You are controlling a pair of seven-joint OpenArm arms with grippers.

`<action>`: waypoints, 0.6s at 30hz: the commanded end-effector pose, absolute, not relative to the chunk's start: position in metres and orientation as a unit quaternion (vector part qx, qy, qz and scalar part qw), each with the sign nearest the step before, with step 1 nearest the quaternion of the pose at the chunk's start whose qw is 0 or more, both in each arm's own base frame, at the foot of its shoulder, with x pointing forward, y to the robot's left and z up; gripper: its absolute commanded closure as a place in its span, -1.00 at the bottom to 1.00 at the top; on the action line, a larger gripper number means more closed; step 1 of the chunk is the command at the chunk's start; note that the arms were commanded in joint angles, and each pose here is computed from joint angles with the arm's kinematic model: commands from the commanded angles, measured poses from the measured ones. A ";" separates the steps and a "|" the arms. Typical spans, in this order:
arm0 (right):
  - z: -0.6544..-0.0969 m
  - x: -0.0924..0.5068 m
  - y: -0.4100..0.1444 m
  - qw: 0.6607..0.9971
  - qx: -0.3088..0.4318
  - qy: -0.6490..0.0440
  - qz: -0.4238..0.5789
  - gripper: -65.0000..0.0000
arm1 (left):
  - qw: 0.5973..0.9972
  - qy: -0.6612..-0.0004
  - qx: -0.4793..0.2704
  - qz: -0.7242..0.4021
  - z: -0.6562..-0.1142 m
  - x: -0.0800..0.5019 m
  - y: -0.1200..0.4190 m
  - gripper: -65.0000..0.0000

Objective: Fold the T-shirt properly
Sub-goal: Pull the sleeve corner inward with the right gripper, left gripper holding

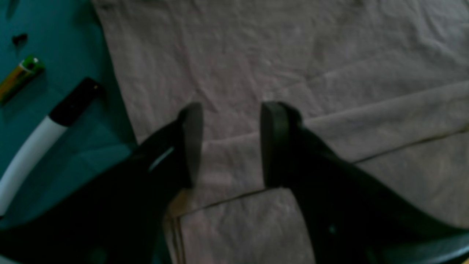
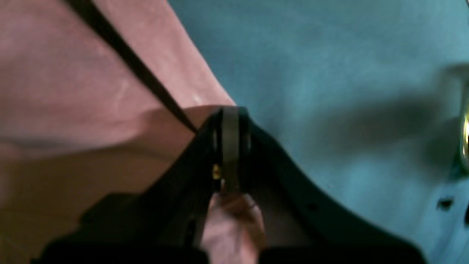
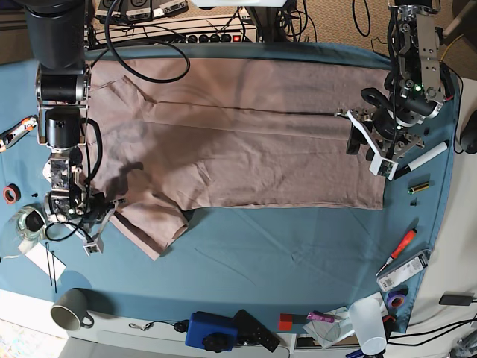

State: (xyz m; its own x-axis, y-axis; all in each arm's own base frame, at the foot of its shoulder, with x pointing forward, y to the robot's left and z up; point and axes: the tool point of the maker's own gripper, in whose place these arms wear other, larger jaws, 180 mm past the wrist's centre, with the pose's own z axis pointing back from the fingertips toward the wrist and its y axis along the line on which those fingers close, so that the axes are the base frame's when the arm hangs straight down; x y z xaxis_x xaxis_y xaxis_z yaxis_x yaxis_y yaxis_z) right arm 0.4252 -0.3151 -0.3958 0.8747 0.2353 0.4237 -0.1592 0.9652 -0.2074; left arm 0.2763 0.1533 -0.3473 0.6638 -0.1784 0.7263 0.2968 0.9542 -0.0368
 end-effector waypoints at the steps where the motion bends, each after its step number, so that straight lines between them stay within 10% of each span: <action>1: -0.394 0.410 -0.339 0.971 -0.116 -0.184 0.094 1.00 | 0.898 -0.411 -0.076 -0.134 -0.335 0.284 0.153 0.19; 18: -0.363 0.411 -0.323 0.971 -0.098 -0.195 0.099 1.00 | 0.898 -0.412 -0.076 -0.134 -0.335 0.284 0.153 0.19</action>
State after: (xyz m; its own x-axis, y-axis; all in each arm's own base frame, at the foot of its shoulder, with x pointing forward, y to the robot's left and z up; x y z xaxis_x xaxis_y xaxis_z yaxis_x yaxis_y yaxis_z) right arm 0.3989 -0.3111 -0.3837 0.9180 0.2285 0.3240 -0.1705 0.9653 -0.1978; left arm 0.2762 0.1532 -0.3474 0.6641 -0.1781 0.7261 0.2967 0.9542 -0.0373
